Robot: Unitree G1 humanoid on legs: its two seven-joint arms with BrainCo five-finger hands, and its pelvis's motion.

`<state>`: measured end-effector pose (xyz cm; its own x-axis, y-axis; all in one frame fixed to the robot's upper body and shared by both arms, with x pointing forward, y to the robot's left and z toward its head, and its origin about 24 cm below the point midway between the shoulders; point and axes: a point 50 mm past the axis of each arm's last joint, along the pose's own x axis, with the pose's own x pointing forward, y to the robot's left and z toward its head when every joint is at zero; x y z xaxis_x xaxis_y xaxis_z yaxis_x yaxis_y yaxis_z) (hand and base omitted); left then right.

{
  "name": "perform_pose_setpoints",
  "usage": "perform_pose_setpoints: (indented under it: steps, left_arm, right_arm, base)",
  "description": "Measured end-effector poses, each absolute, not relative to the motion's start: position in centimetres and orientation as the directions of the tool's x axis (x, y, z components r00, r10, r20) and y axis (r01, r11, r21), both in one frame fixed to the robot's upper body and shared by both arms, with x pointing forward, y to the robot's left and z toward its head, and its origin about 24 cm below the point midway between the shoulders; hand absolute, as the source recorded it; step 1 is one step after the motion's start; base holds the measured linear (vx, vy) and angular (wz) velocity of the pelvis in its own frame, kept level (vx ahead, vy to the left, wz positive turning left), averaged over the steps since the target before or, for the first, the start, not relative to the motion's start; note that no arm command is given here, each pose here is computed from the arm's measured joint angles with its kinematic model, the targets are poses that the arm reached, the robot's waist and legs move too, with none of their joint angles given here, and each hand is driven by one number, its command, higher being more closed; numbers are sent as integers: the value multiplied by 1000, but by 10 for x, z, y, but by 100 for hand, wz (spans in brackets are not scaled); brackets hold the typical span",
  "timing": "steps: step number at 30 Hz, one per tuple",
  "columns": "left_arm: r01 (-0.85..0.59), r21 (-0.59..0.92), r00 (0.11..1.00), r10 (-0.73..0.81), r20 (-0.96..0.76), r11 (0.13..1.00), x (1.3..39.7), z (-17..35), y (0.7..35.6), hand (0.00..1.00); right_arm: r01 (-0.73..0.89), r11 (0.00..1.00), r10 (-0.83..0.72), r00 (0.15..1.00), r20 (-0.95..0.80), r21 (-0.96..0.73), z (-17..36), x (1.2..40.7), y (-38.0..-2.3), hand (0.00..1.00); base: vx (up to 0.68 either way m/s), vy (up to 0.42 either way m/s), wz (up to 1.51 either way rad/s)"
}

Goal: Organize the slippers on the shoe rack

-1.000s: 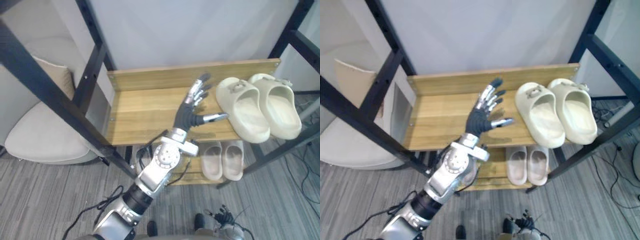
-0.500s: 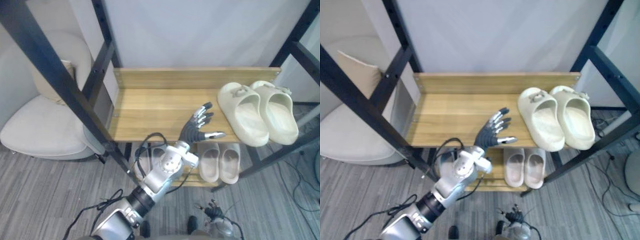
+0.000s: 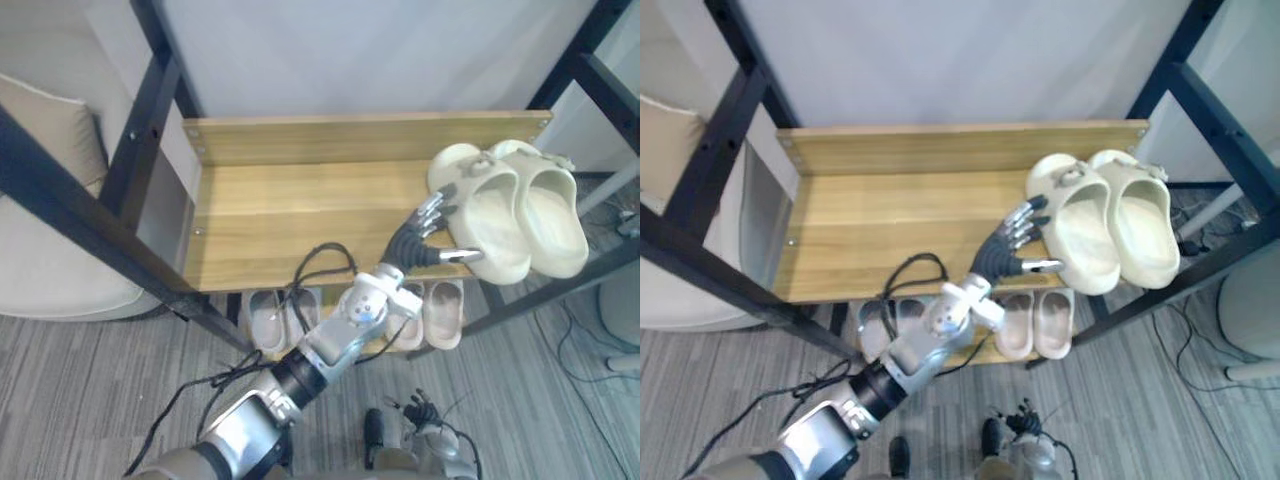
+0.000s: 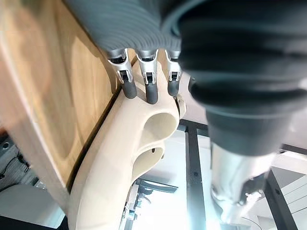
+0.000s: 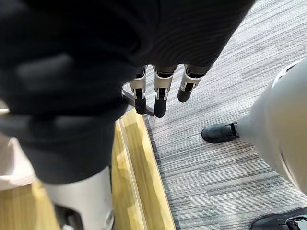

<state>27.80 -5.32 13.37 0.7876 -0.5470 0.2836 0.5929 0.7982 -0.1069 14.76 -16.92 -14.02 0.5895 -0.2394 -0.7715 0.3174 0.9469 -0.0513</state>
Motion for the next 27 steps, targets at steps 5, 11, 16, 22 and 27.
perform_pose_setpoints:
  steps: [5, 11, 16, 22, 27]
  left_arm:
    - [556, -127, 813, -506, 289, 821, 283, 137, -48, 0]
    - [527, -120, 820, -467, 331, 841, 295, 155, -45, 0]
    - [522, -123, 823, -460, 334, 844, 297, 157, -44, 0]
    - [494, -161, 842, -424, 332, 854, 302, 158, -32, 0]
    - [431, -235, 880, -348, 324, 871, 302, 148, -8, 0]
  right_arm:
    - [332, 941, -252, 577, -777, -59, -142, 143, -170, 0]
    - [383, 923, -264, 572, -777, -32, -141, 138, -167, 0]
    - [404, 915, -269, 570, -777, -21, -141, 138, -167, 0]
    - [405, 914, -269, 572, -775, -18, -141, 139, -166, 0]
    - [399, 917, -268, 569, -777, -24, -141, 137, -169, 0]
  base:
    - [-8, 13, -25]
    - [-4, 5, -18]
    - [1, -1, -2]
    - [-20, -31, 5]
    - [-71, -57, 12]
